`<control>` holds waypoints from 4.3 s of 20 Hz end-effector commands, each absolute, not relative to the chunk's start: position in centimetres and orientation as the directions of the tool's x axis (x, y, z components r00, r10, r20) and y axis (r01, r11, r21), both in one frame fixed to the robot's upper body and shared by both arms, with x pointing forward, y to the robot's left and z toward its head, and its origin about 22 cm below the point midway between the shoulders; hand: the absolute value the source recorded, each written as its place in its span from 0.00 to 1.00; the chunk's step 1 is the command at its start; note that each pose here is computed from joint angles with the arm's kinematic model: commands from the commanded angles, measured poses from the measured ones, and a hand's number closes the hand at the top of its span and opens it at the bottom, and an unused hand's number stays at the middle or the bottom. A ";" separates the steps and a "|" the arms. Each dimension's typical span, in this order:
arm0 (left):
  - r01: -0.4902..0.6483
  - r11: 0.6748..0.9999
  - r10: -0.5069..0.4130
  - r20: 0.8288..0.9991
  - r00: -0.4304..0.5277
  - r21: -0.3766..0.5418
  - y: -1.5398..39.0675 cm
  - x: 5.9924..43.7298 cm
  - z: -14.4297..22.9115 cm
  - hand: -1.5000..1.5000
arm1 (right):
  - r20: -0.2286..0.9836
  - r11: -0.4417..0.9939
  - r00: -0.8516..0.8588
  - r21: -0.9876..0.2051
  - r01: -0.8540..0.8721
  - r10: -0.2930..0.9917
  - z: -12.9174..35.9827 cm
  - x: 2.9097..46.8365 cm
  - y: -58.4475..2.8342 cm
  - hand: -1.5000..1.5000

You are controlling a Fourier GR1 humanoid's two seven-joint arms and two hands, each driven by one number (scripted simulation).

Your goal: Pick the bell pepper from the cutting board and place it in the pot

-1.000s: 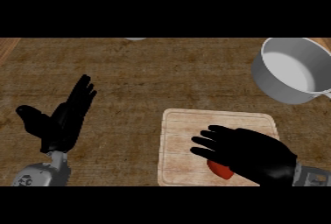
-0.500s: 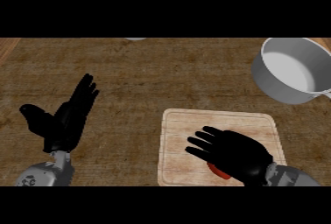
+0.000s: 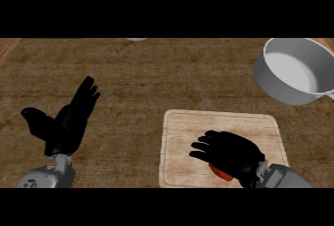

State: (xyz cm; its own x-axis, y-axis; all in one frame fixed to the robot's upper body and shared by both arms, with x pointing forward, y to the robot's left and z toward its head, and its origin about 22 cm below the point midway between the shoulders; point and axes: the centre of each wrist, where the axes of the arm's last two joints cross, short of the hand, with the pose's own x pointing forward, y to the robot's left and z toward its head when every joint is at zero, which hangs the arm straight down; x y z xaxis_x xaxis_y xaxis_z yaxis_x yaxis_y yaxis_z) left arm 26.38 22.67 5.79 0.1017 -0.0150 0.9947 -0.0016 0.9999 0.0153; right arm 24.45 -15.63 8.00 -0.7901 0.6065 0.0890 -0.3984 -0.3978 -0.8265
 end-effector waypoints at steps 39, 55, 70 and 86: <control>-0.007 1.000 -0.017 0.995 0.101 0.018 23.5 27.0 7.2 0.50 | 0.338 0.361 -0.128 -0.886 0.292 0.932 26.6 16.6 -53.9 1.00; 0.016 1.000 -0.024 0.996 0.087 0.023 22.9 26.3 7.1 0.50 | 0.457 0.460 -0.072 -0.854 0.244 0.887 32.7 25.4 -47.4 1.00; 0.023 1.000 -0.018 0.997 0.075 0.017 21.5 27.2 6.0 0.50 | 0.574 0.575 0.049 -0.818 -0.007 0.817 23.1 34.1 -43.5 0.00; 0.000 1.000 -0.017 0.996 0.089 0.017 23.1 26.3 6.0 0.50 | 0.897 0.860 -0.101 -0.374 0.348 0.431 21.1 33.6 -48.2 0.00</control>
State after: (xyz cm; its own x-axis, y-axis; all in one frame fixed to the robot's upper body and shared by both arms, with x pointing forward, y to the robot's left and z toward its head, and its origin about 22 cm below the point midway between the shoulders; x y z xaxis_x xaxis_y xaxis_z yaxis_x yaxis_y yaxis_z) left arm 26.47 23.04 6.25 0.0895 -0.0168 0.9958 0.0052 0.9999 0.0164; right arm 34.19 -46.63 21.35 -0.0490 0.5000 0.8646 0.2249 0.8490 -0.4782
